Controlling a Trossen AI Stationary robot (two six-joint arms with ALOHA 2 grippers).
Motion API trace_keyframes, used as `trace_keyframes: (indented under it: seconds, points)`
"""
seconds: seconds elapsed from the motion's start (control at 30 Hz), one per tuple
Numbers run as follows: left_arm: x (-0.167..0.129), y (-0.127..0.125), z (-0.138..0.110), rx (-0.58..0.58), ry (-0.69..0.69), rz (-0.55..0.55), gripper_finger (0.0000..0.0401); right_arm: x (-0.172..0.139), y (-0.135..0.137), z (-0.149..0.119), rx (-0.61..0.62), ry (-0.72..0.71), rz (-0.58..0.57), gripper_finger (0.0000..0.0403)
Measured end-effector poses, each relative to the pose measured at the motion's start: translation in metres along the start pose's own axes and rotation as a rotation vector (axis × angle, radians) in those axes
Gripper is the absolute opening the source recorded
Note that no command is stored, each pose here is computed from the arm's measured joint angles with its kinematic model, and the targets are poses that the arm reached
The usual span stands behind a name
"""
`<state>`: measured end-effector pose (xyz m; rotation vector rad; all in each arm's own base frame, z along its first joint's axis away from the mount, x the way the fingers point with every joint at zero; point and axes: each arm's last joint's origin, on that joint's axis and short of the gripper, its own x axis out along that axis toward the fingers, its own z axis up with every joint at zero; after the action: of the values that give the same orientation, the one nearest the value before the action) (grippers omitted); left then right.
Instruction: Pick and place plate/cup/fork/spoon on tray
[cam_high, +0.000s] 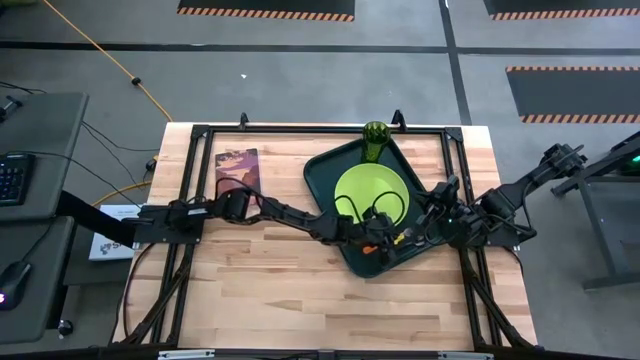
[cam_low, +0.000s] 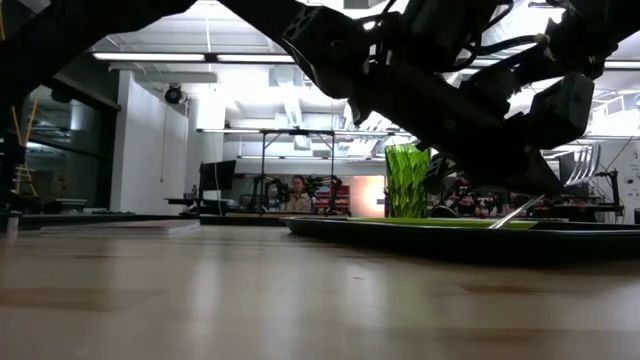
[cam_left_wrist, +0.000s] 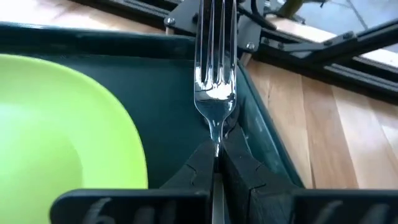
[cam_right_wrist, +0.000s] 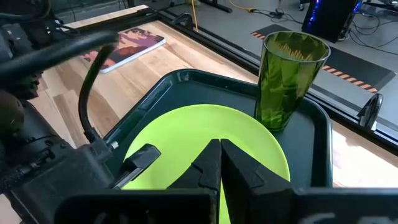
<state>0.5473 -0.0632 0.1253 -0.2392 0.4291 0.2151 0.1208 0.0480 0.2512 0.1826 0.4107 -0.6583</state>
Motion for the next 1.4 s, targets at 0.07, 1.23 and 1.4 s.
trace_keyframes:
  seconds: [0.07, 1.23, 1.4]
  points:
    - [0.003, 0.000, -0.003, -0.001, -0.004, -0.001, 0.0005, 0.000, 0.000, 0.000, 0.000, 0.000, 0.000, 0.0000]
    - [-0.033, 0.008, 0.040, 0.234, 0.097, 0.061, 0.0132, 0.000, 0.000, -0.006, 0.008, 0.156, 0.083, 0.0000]
    - [-0.071, 0.018, 0.065, 0.322, 0.231, 0.108, 0.0107, -0.002, -0.006, -0.015, 0.045, 0.332, 0.093, 0.0000]
